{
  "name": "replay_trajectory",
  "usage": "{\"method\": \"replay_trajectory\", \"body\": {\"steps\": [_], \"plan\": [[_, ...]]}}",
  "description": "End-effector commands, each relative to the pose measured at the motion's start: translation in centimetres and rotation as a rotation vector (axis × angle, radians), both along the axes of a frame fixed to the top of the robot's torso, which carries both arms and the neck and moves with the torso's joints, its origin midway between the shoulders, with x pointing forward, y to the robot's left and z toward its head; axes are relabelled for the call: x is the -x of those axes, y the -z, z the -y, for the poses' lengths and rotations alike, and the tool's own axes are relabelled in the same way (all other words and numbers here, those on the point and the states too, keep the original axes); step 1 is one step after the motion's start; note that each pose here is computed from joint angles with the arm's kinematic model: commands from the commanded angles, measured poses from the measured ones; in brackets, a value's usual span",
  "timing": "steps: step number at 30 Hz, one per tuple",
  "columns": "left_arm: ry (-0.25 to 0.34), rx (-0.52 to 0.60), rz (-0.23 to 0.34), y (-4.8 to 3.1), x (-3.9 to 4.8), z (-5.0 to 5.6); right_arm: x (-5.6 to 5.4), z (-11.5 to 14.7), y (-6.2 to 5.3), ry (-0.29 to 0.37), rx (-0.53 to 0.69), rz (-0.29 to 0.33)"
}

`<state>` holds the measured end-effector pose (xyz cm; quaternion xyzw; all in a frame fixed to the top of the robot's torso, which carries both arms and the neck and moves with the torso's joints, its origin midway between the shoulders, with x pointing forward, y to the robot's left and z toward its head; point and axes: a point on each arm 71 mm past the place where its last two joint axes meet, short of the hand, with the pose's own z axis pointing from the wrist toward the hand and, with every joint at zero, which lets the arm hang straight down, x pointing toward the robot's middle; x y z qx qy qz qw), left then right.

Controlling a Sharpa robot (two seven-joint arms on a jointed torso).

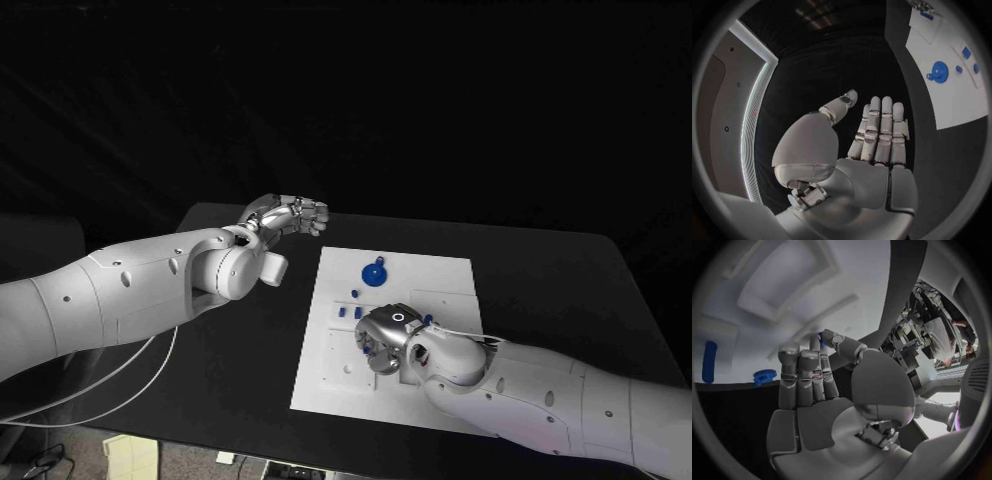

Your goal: Assemble the parts on the task board

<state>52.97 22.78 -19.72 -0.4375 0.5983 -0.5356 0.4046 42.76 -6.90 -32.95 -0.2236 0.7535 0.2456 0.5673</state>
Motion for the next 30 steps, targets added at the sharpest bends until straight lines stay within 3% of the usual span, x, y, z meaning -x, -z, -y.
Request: {"method": "replay_trajectory", "body": {"steps": [1, 10, 17, 23, 30], "plan": [[0.015, 0.011, 0.002, -0.19, 0.02, 0.2, 0.2, 0.3, 0.5, 0.0, -0.003, -0.044], [0.01, 0.009, 0.002, -0.21, 0.04, 0.0, 0.4, 1.1, -0.2, 0.018, -0.06, -0.022], [0.004, 0.007, 0.003, -0.21, -0.01, -0.3, 0.4, 1.9, -2.0, 0.029, -0.125, 0.001], [0.0, 0.006, 0.005, -0.2, -0.07, -0.5, -0.1, 3.0, -4.8, 0.054, -0.204, 0.008], [-0.011, 0.005, 0.014, -0.28, -0.06, -0.9, -2.0, 6.5, -8.9, 0.105, -0.218, 0.0]]}}
